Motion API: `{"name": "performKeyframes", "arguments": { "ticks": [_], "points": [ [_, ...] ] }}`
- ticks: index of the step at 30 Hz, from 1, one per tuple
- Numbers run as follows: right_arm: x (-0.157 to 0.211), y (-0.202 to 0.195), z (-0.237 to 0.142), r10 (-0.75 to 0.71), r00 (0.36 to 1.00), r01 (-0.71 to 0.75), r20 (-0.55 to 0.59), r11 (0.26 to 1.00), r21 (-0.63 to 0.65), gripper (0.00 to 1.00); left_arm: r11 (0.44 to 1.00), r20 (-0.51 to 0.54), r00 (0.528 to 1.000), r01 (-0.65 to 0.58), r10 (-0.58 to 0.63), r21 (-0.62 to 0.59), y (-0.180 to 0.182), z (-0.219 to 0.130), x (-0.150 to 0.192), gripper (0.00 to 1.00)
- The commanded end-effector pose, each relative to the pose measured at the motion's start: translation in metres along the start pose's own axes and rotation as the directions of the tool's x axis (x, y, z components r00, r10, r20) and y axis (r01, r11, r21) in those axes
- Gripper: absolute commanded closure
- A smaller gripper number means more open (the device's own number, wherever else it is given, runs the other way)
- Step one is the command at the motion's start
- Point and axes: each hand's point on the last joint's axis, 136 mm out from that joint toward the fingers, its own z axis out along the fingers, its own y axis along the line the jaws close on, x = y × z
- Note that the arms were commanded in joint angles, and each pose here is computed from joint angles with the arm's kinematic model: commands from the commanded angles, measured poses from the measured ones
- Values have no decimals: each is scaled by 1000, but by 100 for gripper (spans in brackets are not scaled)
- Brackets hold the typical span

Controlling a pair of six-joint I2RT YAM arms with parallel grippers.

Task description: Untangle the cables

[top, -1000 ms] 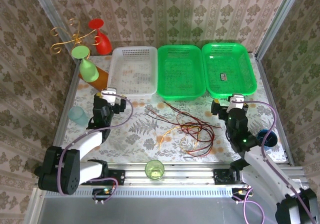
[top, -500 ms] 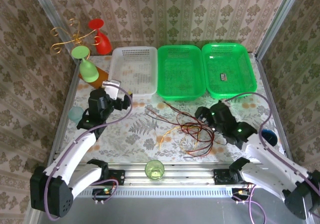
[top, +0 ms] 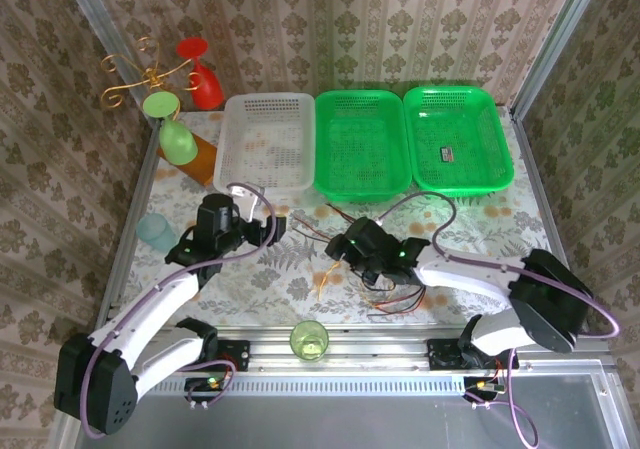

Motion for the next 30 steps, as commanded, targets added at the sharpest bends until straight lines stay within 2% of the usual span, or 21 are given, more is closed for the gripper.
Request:
{"name": "performKeyframes", "arguments": {
  "ticks": [1, 4, 9, 16, 19, 22, 25, 27, 30],
  "points": [
    [5, 23, 8, 58, 998, -59, -29, 996, -64, 26, 998, 14, 999, 42, -43, 41, -7, 1, 1, 10],
    [3, 18, 18, 69, 997, -70, -17, 997, -30, 31, 995, 4, 1000, 30, -30, 96, -22, 4, 9, 12],
    [-2, 7, 33, 133, 991, -133, 17, 991, -15, 43, 986, 65, 997, 32, -43, 162, -33, 7, 9, 14],
    [1, 3, 50, 152, 988, -152, 7, 988, -4, 47, 985, 34, 999, 25, -31, 171, -38, 13, 15, 16],
    [-1, 5, 56, 173, 985, -173, 14, 984, -40, 57, 983, 26, 999, 24, -30, 181, -41, 13, 18, 16],
    [0, 9, 57, 182, 983, -181, 5, 980, -82, 75, 979, 25, 999, 29, -35, 203, -46, 11, 17, 16],
    [-6, 22, 48, 187, 982, -181, 19, 967, -180, 93, 976, 29, 999, 28, -35, 214, -49, 5, 11, 16],
    [-11, 33, 36, 188, 982, -174, 34, 952, -251, 98, 977, 29, 999, 23, -29, 210, -50, 1, 4, 16],
    [-19, 48, 15, 159, 986, -137, 49, 944, -301, 99, 979, 42, 999, 6, -15, 205, -51, -8, -7, 16]
  ]
}}
